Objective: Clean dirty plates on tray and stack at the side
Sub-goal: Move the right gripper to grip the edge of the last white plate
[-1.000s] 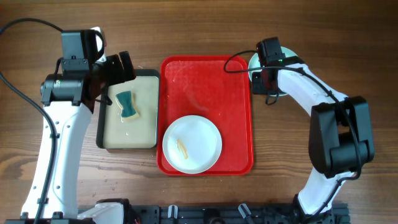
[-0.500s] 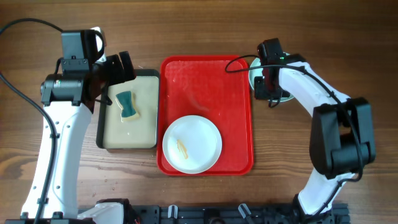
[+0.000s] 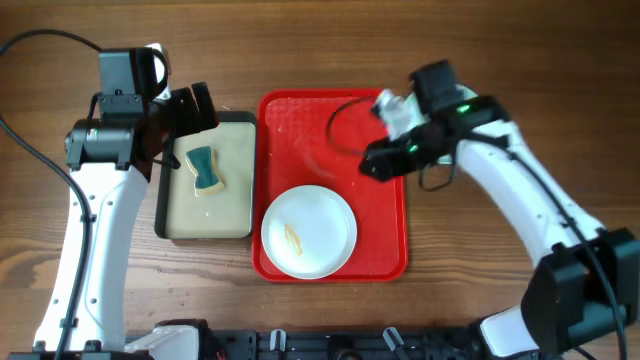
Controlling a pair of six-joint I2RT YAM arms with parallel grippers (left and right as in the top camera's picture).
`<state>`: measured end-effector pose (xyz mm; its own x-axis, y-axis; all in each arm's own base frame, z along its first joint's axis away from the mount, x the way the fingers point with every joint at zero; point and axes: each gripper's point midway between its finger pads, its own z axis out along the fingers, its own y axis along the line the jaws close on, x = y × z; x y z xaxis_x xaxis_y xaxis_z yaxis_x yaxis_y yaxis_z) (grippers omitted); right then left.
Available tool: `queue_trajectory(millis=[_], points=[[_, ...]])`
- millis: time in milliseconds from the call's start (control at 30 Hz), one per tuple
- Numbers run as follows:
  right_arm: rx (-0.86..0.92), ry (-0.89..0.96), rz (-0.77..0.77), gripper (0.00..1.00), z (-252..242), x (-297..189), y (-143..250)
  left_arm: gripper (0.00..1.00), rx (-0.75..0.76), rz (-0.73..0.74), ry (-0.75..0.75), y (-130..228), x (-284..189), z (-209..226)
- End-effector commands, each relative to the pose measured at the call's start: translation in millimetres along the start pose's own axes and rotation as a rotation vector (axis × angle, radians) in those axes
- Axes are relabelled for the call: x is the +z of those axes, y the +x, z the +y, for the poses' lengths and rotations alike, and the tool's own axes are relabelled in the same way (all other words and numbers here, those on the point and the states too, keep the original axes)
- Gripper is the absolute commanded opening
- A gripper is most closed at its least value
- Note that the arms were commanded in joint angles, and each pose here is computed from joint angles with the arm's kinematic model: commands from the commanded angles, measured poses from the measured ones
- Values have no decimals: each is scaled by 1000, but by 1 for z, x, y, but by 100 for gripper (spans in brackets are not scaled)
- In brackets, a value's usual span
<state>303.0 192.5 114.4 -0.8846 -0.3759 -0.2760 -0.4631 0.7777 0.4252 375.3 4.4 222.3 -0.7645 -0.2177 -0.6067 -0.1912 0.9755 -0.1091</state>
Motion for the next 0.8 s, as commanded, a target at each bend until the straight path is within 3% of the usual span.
queue_trajectory(millis=[0, 133, 233, 700, 767], points=[[-114, 90, 73, 57, 6, 40, 23, 100, -12, -11, 9, -3, -3, -1], [-207, 234, 65, 54, -4, 81, 33, 100, -12, -11, 9, -3, -3, -1], [-220, 232, 41, 47, -6, 92, 34, 100, -12, -12, 9, -4, -3, -1], [-156, 224, 8, 18, -14, 107, 45, 100, -12, -11, 9, -3, -3, -1], [-150, 247, -8, 9, -17, 106, 41, 100, -12, -11, 9, -3, -3, -1]])
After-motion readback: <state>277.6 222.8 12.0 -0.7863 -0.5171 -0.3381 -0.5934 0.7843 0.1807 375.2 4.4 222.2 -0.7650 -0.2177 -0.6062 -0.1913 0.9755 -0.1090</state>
